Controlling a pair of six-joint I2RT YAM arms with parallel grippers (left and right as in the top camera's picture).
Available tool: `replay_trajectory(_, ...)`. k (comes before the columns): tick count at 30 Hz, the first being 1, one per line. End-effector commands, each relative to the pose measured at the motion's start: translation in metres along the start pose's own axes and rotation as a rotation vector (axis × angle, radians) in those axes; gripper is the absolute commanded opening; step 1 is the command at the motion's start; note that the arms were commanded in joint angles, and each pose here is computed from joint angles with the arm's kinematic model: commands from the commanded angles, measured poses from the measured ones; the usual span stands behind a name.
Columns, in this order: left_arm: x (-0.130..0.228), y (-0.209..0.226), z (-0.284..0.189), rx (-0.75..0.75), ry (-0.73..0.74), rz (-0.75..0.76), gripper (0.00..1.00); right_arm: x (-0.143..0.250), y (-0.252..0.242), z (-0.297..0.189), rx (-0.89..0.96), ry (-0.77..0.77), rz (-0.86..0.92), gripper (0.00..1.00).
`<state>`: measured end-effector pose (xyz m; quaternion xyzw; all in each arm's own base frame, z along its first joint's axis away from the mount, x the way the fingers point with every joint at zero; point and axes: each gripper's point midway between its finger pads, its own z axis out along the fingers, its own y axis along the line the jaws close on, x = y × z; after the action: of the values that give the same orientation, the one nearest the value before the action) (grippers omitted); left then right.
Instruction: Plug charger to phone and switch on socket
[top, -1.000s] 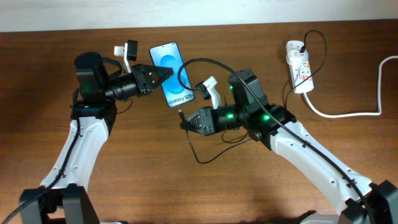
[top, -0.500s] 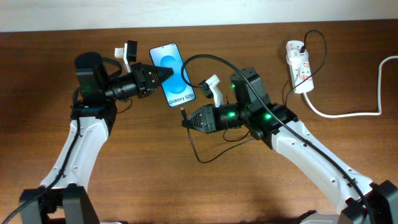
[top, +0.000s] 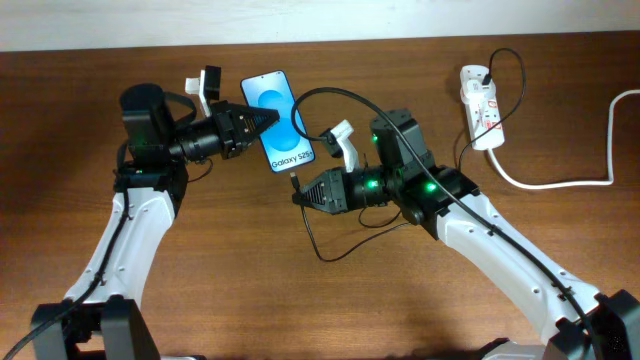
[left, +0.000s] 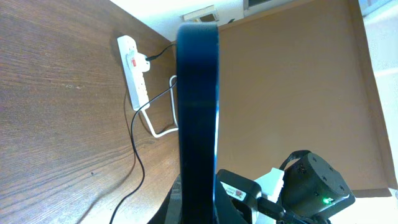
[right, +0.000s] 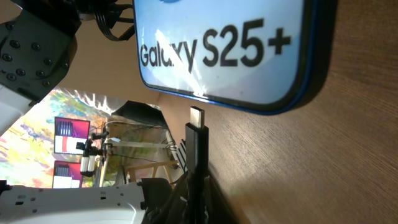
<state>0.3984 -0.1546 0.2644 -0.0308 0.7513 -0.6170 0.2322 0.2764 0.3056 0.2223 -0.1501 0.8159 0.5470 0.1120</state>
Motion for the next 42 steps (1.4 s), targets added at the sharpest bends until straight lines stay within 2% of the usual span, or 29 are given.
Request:
replay_trajectory(1, 0.000, -0.012, -0.002, 0.028, 0.019, 0.015, 0.00, 0.000, 0.008, -0.004, -0.020, -0.004, -0.034, 0.04)
replay_trajectory(26, 0.004, -0.014, -0.002, 0.042, 0.041, 0.013, 0.00, -0.001, 0.008, -0.004, -0.019, -0.007, -0.063, 0.04)
replay_trajectory(32, 0.004, -0.014, -0.002, 0.041, 0.040, 0.013, 0.00, 0.005, 0.018, -0.004, -0.078, 0.026, -0.107, 0.04)
replay_trajectory(42, 0.004, -0.014, -0.002, 0.041, 0.040, 0.013, 0.00, 0.010, 0.014, -0.005, -0.066, 0.041, -0.076, 0.04)
